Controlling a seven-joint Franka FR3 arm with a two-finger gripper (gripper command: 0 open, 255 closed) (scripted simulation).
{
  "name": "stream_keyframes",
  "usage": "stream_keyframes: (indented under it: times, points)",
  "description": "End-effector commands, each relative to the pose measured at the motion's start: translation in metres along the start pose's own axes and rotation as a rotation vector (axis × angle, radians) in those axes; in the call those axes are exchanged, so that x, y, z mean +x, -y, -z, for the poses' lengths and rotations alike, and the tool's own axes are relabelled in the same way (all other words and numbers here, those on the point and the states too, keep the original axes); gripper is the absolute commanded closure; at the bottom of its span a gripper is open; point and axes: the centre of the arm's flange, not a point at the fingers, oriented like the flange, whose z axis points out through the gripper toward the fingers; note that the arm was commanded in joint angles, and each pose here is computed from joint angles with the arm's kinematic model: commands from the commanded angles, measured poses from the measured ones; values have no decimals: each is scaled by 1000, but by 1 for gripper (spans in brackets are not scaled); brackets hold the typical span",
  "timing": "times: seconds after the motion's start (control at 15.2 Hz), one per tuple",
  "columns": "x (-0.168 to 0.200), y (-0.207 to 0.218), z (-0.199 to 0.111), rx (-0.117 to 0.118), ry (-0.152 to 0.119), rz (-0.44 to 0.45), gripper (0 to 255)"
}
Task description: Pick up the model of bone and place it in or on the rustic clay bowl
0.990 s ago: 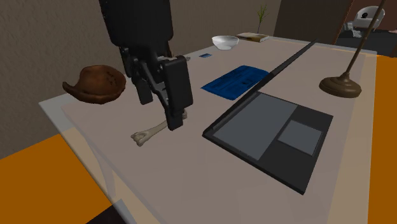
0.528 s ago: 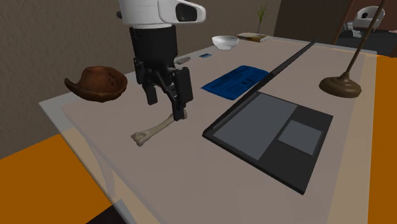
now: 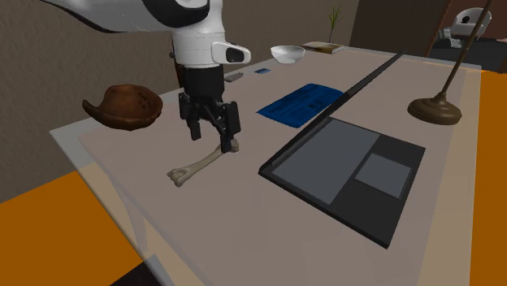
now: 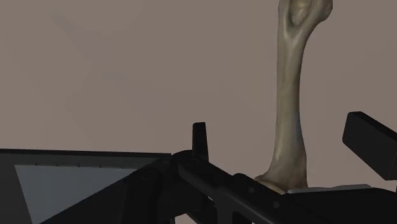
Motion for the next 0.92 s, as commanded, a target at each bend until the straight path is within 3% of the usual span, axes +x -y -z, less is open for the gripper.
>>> stream_keyframes:
  times: [0.0,0.13,0.59,0.86]
  points:
    - [15,22,-13,-9,17,30,0]
    - [24,35,-22,-14,28,48,0]
    - [23,34,-62,-14,28,48,0]
    - [23,34,-62,-14,28,48,0]
